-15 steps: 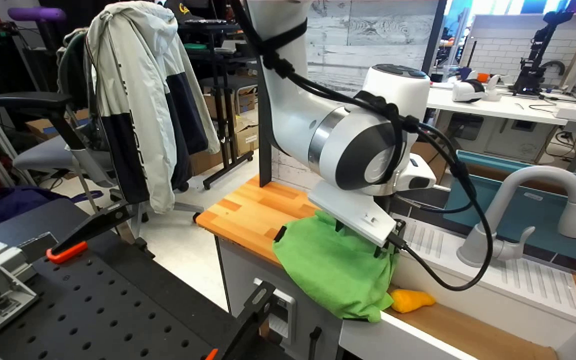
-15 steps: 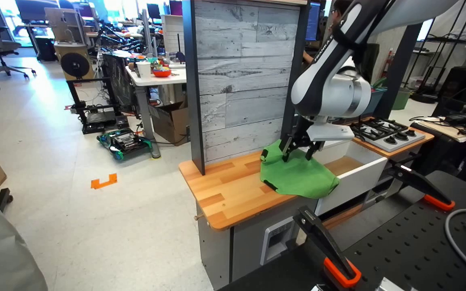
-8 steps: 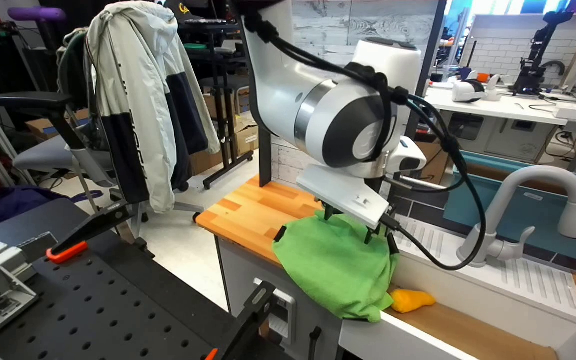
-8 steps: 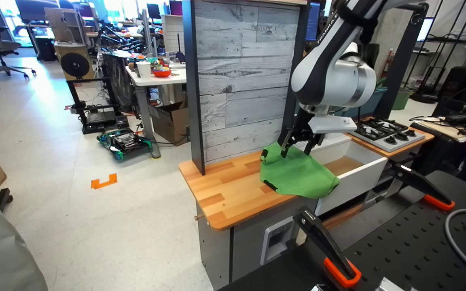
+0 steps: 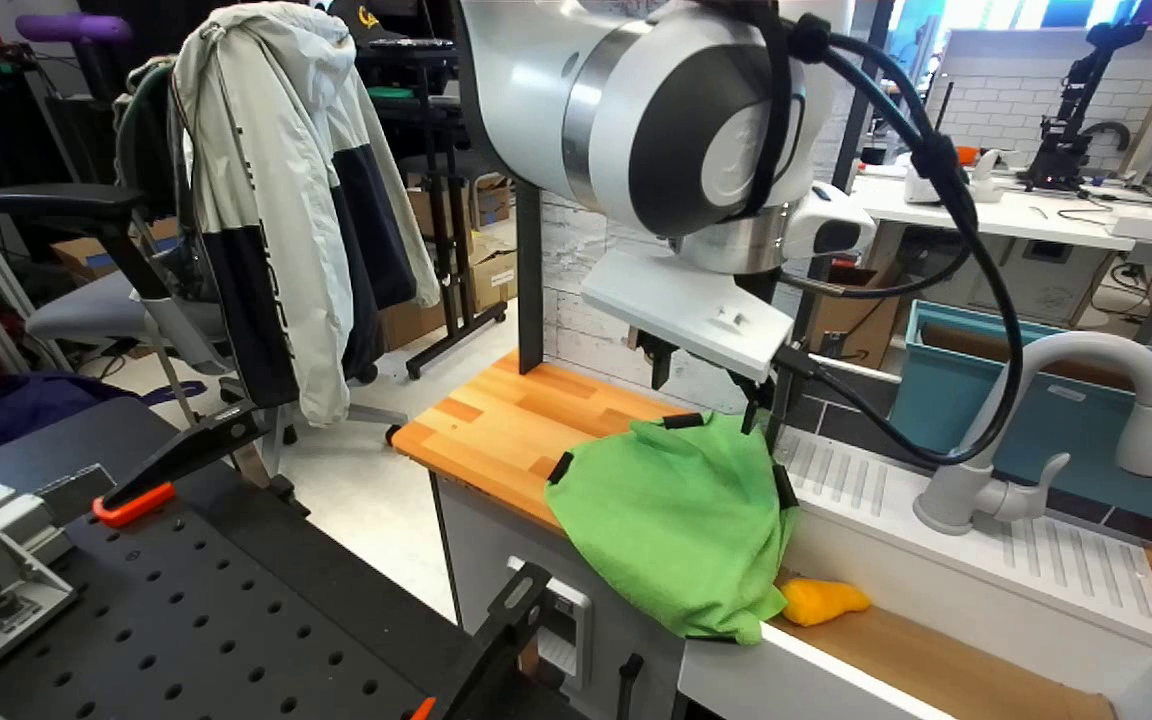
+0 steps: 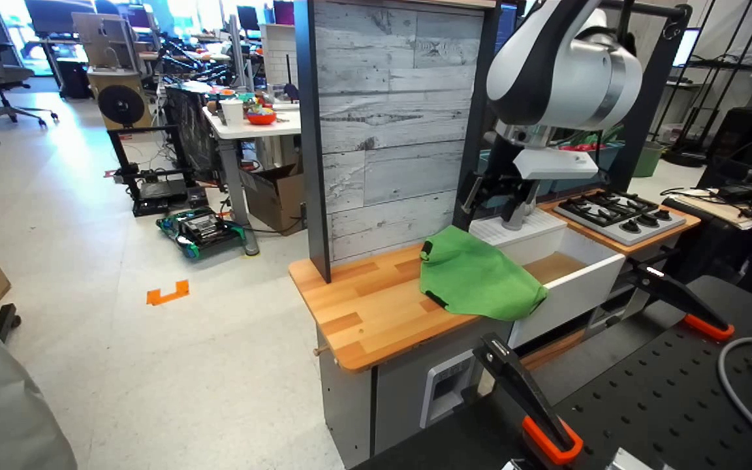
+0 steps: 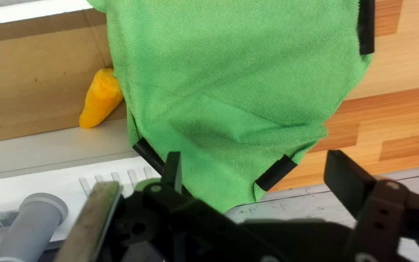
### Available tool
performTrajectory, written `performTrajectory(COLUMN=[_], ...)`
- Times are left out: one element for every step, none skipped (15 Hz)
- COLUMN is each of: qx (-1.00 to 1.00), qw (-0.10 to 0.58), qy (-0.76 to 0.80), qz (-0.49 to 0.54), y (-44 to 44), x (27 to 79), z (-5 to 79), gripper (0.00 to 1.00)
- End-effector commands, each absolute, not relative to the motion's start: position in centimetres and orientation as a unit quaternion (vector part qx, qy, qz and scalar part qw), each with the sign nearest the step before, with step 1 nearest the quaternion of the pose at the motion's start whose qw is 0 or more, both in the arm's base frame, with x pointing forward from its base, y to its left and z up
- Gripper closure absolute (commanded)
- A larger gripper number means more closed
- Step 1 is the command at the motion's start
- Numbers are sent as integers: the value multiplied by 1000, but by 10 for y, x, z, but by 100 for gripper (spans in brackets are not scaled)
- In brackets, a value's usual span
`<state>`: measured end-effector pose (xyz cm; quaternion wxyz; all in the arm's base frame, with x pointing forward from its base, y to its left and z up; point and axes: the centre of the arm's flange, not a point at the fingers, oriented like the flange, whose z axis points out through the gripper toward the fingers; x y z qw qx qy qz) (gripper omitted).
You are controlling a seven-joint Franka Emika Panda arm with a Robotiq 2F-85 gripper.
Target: Push the green towel to the right.
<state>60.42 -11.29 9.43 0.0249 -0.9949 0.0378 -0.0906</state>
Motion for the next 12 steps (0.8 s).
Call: performTrajectory(qx=[-995, -995, -995, -995, -995, -995, -995, -995, -995, -995, -995, -995], qw=[24, 24, 24, 24, 24, 24, 24, 24, 24, 24, 24, 24], qy=[37, 37, 37, 37, 36, 36, 36, 36, 36, 36, 36, 36], qz=[-91, -91, -90, -89, -88, -88, -88, -88, -88, -88, -88, -88], y=[-112, -112, -112, -111, -111, -111, -111, -111, -111, -111, -111, -111], x=[602, 601, 600, 599, 598, 598, 598, 598, 598, 598, 598, 598], z=[99, 101, 102, 101, 100, 100, 100, 100, 100, 100, 100, 100], gripper=[0, 0, 0, 0, 0, 0, 0, 0, 0, 0, 0, 0])
